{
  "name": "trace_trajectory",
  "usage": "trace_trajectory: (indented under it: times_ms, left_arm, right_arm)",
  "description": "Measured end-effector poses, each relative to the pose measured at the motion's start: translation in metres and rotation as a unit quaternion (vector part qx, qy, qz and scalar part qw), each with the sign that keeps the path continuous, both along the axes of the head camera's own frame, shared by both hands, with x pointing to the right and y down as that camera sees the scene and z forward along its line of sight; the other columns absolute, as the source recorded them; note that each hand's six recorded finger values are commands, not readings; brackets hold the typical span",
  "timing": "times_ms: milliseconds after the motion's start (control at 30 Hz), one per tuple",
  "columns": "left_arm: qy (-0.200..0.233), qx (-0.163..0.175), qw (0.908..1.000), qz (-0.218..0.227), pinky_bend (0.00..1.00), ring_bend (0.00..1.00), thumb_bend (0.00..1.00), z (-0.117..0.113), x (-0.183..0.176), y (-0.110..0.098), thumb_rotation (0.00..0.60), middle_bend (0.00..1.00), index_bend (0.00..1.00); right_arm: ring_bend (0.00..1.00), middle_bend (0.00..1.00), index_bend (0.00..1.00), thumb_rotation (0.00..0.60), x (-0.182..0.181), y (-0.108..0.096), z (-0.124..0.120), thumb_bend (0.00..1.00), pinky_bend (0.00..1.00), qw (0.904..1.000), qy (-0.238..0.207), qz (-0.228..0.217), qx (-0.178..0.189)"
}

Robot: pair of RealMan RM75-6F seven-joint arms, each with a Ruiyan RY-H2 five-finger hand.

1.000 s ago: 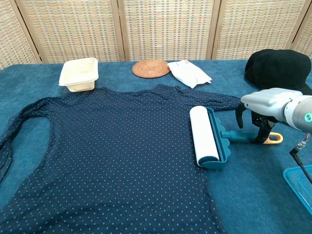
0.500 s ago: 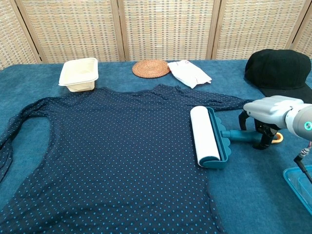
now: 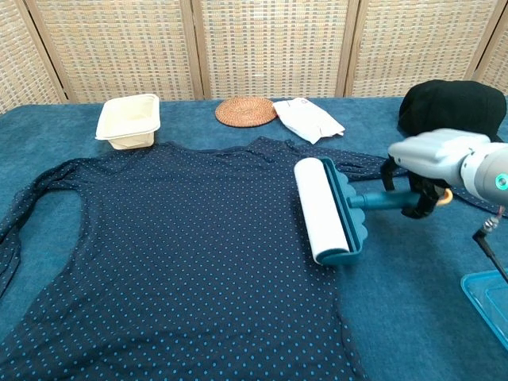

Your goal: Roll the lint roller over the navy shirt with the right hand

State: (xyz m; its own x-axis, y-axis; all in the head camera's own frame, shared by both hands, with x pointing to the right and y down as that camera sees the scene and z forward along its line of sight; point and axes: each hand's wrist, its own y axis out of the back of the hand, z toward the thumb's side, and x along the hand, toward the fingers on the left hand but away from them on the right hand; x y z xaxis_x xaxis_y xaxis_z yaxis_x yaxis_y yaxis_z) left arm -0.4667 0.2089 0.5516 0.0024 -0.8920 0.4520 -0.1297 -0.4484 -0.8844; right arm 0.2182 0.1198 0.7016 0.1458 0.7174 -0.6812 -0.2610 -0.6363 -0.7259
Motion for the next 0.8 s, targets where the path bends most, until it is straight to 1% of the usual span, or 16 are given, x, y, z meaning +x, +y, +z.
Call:
trace_trajectory:
  times_ms: [100,233,433,533,600,733,800]
  left_arm:
    - [0.005,-0.001,1.0,-0.002,0.0,0.0,0.0,0.0,-0.001,-0.001,0.6,0.0,0.0]
    - [0.01,-0.006,0.9999,-0.003,0.0,0.0,0.0,0.001,-0.003,-0.002,0.6,0.0,0.0]
    - [0.015,-0.015,0.9998,-0.005,0.0,0.0,0.0,0.006,-0.006,-0.005,0.6,0.0,0.0]
    - [0.009,-0.015,0.9998,-0.002,0.0,0.0,0.0,0.007,-0.006,-0.006,0.6,0.0,0.0]
    - [0.008,-0.016,0.9998,-0.002,0.0,0.0,0.0,0.009,-0.006,-0.006,0.6,0.0,0.0]
    - [0.01,-0.024,0.9996,-0.006,0.0,0.0,0.0,0.013,-0.007,-0.007,0.6,0.0,0.0]
    - [0.01,-0.027,0.9996,-0.007,0.0,0.0,0.0,0.014,-0.008,-0.007,0.6,0.0,0.0]
  right_arm:
    - [1.0,1.0,0.7,0.6,-0.014,-0.012,-0.017,0.82,1.0,0.9994,0.003,-0.027,0.021]
    - [1.0,1.0,0.71,0.6,-0.039,-0.029,-0.037,0.82,1.0,0.9963,0.02,-0.069,0.049]
    - [1.0,1.0,0.72,0.6,-0.083,-0.051,-0.056,0.82,1.0,0.9894,0.052,-0.119,0.063]
    - [1.0,1.0,0.72,0.6,-0.108,-0.057,-0.06,0.81,1.0,0.9829,0.08,-0.153,0.064]
    - [1.0,1.0,0.73,0.6,-0.121,-0.059,-0.059,0.81,1.0,0.9795,0.096,-0.168,0.058]
    - [1.0,1.0,0.73,0.6,-0.147,-0.064,-0.053,0.8,1.0,0.9695,0.138,-0.198,0.045]
    - [1.0,1.0,0.73,0.6,-0.151,-0.066,-0.047,0.79,1.0,0.966,0.153,-0.204,0.042]
